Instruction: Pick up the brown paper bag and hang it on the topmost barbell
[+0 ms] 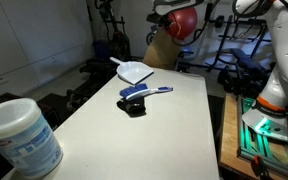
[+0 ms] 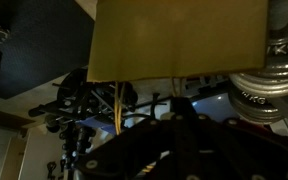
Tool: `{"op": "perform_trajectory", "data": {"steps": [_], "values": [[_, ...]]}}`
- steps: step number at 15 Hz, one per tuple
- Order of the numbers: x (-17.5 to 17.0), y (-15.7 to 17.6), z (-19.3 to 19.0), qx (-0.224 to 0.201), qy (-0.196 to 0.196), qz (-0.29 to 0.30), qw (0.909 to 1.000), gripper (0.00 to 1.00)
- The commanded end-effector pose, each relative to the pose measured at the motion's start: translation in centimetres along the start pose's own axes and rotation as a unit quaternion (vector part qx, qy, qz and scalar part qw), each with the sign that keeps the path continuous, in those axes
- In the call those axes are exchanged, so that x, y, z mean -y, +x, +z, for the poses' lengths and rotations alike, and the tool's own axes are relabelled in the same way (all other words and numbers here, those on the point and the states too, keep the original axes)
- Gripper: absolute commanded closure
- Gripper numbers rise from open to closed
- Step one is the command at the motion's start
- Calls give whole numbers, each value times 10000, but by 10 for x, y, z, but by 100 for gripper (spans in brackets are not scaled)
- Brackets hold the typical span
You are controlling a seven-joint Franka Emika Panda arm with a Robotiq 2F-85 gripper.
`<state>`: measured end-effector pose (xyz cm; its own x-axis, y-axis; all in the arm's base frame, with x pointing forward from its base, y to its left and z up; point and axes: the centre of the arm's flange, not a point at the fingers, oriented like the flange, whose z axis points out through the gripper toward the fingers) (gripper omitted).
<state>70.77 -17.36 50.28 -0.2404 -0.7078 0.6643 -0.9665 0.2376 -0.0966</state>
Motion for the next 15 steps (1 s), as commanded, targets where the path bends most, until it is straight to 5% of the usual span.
{"op": "perform_trajectory", "data": {"steps": [1, 7, 15], "values": [[3, -2, 2, 5, 9, 13, 10000, 97], [8, -3, 3, 2, 40, 37, 10000, 97], [42, -30, 10, 706, 380, 73, 9968, 98]]}}
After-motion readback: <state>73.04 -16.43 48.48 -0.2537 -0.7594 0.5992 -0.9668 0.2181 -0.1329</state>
